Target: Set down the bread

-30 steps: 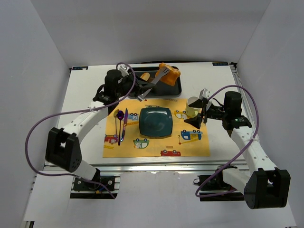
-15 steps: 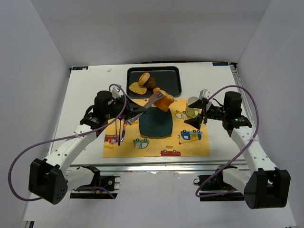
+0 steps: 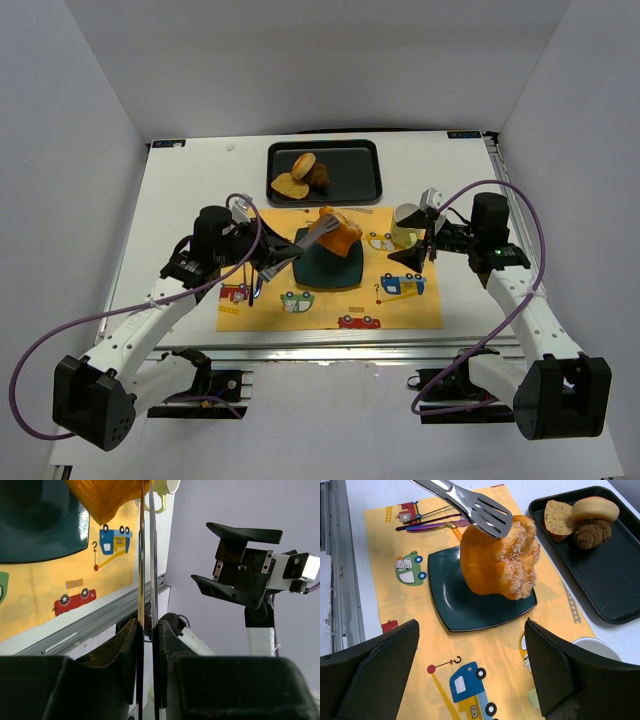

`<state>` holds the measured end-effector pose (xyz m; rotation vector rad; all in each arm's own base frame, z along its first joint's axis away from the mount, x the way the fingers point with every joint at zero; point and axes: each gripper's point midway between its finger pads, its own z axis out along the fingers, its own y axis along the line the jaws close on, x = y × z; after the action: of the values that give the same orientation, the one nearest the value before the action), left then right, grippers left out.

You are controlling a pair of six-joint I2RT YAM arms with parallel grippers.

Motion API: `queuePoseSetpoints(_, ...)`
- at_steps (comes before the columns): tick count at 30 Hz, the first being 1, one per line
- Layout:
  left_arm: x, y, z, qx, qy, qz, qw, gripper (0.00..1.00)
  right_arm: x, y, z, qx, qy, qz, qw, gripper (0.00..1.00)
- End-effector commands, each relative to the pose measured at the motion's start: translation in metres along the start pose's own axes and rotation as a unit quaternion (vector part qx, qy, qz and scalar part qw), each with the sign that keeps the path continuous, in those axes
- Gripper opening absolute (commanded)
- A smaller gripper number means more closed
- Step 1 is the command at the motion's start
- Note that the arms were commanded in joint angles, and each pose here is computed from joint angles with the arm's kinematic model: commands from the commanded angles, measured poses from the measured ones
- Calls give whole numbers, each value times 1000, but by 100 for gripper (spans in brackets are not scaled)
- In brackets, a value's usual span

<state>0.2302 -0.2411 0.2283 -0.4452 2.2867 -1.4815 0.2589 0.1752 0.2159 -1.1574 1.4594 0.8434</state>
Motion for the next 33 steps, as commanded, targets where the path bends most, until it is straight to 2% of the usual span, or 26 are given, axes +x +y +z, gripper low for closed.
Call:
queuePoseSetpoints(1,7,-5,-7,15,8,22,1000,0,-14,0,-2,-5,-10,-14,1000,89)
queuePoseSetpoints(19,12,17,-7,-33,20,23,999,0,-10,1,-2,-6,-10,-13,1000,90)
queuePoseSetpoints(30,17,18,-17,-52,26,24,998,17,-10,2,-2,-5,-9,-12,1000,89)
queuePoseSetpoints(33,21,20,-25,-63,24,23,997,24,-8,2,-2,-5,-8,-12,1000,89)
